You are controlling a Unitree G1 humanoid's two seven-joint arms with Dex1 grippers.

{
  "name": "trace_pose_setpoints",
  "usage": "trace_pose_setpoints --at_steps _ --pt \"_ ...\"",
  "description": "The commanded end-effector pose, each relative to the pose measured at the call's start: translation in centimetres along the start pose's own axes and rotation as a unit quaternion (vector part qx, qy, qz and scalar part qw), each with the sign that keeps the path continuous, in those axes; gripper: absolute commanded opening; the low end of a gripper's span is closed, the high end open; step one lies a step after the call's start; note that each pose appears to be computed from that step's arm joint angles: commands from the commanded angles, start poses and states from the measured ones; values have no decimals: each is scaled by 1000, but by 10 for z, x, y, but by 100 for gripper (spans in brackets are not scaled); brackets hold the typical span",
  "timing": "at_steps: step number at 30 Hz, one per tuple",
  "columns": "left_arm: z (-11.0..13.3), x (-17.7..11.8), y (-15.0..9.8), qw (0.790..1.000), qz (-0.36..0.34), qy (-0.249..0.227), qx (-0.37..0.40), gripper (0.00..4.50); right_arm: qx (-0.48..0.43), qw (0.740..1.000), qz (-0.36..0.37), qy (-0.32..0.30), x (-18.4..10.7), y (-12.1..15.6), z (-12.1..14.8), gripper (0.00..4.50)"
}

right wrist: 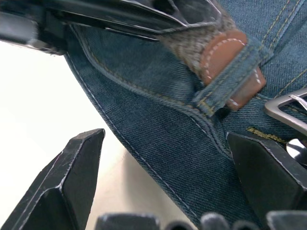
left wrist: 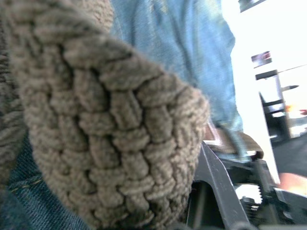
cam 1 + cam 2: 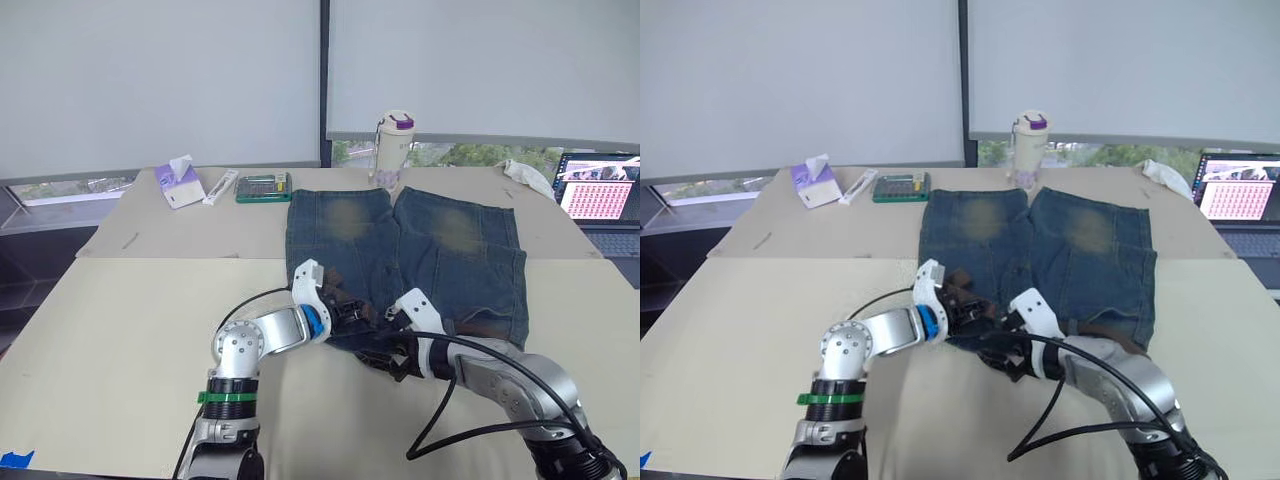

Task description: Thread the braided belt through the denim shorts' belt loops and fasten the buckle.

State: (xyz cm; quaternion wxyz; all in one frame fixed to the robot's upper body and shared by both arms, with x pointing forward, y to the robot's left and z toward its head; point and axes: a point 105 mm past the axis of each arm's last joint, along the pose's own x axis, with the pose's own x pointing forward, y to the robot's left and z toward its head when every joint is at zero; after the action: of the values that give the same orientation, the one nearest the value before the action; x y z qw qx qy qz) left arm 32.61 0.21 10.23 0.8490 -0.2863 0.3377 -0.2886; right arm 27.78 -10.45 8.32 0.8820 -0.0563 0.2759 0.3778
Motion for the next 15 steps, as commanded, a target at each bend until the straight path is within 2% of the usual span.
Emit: trace_pose_setpoints --at_steps 1,10,15 --pt "-1 2 -3 999 39 9 35 0 21 999 6 31 5 2 -17 446" --pt "0 -10 9 990 97 23 99 0 23 999 2 29 6 2 -19 446" --pt "7 -20 14 988 109 18 105 0 21 999 0 32 5 0 -21 446"
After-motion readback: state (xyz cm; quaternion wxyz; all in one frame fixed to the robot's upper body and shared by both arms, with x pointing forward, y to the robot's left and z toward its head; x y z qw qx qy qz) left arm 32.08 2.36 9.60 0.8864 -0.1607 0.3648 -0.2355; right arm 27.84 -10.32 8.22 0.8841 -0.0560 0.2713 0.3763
